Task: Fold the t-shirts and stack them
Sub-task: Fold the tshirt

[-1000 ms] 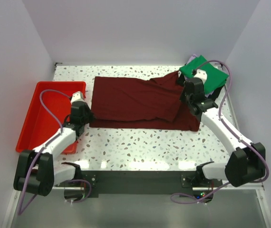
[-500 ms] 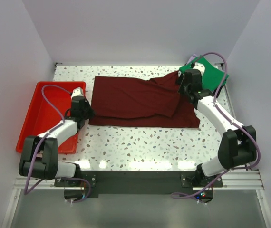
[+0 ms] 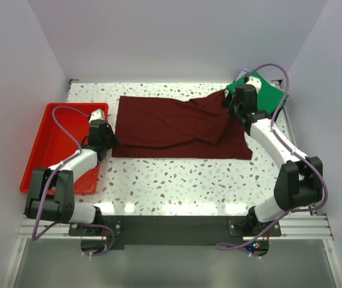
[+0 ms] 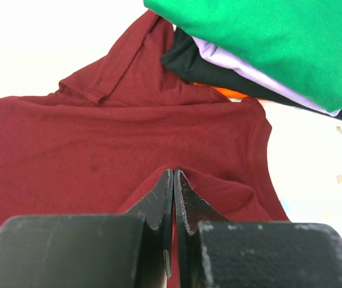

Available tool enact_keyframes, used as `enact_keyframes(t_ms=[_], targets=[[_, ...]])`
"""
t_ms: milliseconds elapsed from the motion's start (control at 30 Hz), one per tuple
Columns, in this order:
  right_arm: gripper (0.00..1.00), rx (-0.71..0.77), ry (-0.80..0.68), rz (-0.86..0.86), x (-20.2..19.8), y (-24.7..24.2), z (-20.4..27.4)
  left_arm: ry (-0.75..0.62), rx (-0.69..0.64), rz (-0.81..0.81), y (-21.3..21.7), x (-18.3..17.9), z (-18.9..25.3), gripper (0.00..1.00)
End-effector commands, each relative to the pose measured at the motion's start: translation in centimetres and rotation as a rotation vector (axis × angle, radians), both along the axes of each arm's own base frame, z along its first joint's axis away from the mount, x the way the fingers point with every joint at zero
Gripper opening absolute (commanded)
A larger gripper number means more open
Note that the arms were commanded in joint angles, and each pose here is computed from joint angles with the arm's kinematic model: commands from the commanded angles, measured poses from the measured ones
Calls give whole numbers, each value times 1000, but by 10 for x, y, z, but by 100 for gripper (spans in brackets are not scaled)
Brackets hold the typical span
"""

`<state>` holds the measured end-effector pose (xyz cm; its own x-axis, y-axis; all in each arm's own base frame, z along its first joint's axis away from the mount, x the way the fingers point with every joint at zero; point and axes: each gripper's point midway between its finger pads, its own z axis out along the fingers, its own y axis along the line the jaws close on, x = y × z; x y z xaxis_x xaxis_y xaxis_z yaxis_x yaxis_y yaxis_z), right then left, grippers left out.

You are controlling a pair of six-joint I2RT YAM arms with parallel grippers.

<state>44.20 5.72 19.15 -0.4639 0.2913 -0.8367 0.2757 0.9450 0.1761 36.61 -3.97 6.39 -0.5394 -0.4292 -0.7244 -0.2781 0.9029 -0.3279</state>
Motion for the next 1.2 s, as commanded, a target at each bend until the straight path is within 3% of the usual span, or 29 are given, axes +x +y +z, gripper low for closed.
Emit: enact_keyframes(t_ms=[0,167,267,300,333,367,400,467,567,767,1033,1167], targets=[[0,-9,-62,-17,15,-5,19,-110,2,-6,2,27,30,0],[0,-6,-47,-3,18,-2,16,-128,-14,-46,-6,36,37,4],[2,7,-52,21,21,3,22,-155,-30,-85,-13,41,50,28],[9,5,-50,30,20,4,23,-169,-34,-97,-15,42,56,41],[18,14,-56,45,20,7,28,-180,-47,-118,-20,42,60,49],[43,16,-61,51,21,7,31,-191,-50,-124,-21,42,64,55],[53,18,-68,62,19,9,35,-199,-52,-127,-22,42,67,63],[67,19,-75,71,16,9,40,-221,-52,-135,-25,39,76,69],[74,30,-83,106,7,14,44,-250,-52,-167,-34,34,82,71],[74,147,-25,212,-25,37,5,-286,-57,-302,-86,20,76,73],[55,249,120,320,-54,68,-78,-186,-88,-357,-104,16,25,73],[51,254,154,333,-54,76,-97,-162,-84,-361,-104,14,12,74]])
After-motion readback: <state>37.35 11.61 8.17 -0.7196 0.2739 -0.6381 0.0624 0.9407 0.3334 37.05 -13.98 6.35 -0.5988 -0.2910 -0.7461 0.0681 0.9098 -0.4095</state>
